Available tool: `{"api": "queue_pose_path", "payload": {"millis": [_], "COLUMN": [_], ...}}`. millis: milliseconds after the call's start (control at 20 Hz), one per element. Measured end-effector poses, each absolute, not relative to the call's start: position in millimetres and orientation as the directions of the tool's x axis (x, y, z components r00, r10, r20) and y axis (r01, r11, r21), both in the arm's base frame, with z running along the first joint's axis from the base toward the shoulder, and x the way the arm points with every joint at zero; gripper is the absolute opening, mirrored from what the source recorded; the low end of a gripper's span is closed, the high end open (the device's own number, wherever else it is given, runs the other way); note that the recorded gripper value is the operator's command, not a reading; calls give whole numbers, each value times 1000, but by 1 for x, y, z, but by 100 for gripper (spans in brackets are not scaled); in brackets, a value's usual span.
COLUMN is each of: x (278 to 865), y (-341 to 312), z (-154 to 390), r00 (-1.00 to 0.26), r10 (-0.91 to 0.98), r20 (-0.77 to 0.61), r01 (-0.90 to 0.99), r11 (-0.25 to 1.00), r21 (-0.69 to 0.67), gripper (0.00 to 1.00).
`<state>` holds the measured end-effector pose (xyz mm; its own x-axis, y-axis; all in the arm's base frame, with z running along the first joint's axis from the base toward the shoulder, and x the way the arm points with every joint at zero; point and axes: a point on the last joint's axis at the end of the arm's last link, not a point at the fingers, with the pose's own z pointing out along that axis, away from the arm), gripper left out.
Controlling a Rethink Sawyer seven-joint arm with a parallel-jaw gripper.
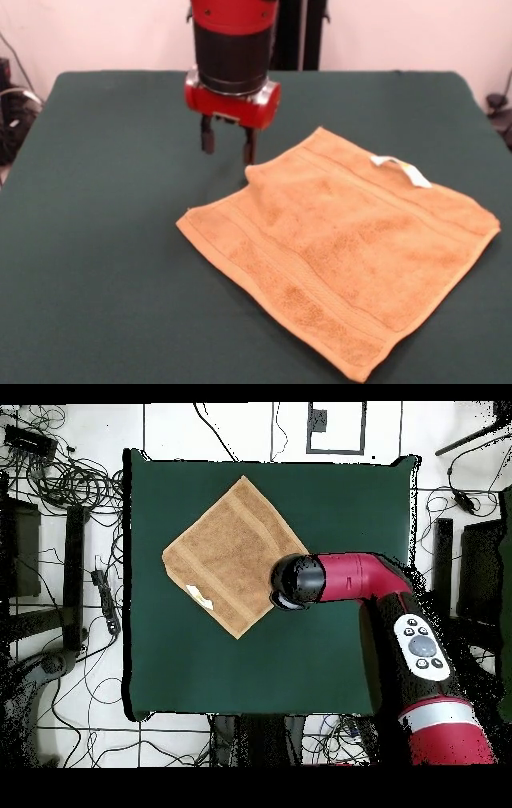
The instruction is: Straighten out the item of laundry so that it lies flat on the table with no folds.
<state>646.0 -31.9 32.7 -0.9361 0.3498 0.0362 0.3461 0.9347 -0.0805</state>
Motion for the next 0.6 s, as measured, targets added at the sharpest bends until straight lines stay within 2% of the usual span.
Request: {"api": "queue_pose_path", "payload": {"millis": [300,600], "x": [663,670], "y": [-48,-71], "z": [18,-10], "r00": [-938,-925], "r10": [346,377], "r20": [-30,-40], "r01": [347,379], "r11": [935,923], "r21": [-71,-61], "gripper": [100,100]}}
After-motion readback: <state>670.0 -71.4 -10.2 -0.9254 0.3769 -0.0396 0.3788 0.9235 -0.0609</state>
